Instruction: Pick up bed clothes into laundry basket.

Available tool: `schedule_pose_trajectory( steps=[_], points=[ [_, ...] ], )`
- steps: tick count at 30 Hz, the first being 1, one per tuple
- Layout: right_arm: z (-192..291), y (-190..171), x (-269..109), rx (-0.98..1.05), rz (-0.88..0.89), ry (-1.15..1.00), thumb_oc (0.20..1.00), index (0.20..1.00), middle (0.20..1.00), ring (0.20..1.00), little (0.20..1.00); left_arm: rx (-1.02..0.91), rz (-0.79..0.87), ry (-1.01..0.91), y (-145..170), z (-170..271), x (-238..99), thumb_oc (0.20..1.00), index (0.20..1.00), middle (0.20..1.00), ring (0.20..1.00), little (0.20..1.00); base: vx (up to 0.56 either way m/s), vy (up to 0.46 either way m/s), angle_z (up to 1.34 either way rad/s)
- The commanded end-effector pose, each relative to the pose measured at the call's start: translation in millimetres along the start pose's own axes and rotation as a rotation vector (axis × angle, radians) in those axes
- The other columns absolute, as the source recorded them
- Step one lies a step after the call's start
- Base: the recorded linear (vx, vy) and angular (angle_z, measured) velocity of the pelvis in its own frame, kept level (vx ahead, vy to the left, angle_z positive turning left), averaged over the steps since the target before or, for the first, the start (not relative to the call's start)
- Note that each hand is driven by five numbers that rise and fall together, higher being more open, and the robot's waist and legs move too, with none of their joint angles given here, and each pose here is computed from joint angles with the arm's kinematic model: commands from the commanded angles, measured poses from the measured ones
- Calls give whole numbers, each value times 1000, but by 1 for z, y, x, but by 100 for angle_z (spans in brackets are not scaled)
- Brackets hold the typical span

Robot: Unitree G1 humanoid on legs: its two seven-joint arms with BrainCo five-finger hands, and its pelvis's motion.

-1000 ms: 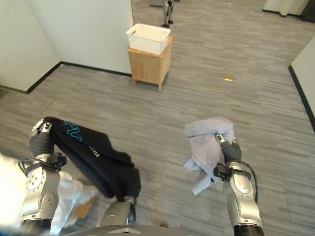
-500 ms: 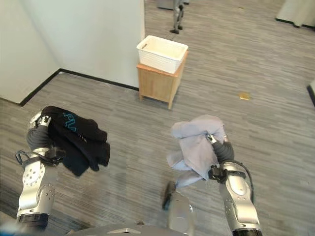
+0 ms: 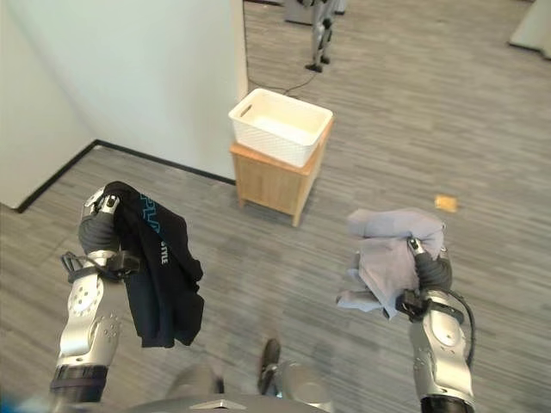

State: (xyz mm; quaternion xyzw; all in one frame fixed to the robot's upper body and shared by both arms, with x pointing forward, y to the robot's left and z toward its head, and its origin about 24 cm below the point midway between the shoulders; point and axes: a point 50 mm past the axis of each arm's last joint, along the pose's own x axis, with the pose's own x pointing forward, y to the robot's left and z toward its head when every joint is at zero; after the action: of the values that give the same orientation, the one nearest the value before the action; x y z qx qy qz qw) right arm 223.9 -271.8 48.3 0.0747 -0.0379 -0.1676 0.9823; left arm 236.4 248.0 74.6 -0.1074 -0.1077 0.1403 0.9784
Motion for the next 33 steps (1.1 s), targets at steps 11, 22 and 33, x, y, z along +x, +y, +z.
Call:
schedule_pose_trajectory(
  steps=[11,22,33],
  points=[
    [40,11,11,-96,109,-172,200,200,200,200,200,10,12,-142,12,29,-1,200,200,200,200,200,510,76,-34],
    [39,26,18,-110,146,-175,200,200,200,200,200,61,-30,-192,11,46,5,200,200,200,200,200,368,69,16],
    [121,-3,47,-308,136,-404,200,200,200,200,200,-2,-85,-99,6,26,-5,200,200,200,200,200,267,-206,117]
  ],
)
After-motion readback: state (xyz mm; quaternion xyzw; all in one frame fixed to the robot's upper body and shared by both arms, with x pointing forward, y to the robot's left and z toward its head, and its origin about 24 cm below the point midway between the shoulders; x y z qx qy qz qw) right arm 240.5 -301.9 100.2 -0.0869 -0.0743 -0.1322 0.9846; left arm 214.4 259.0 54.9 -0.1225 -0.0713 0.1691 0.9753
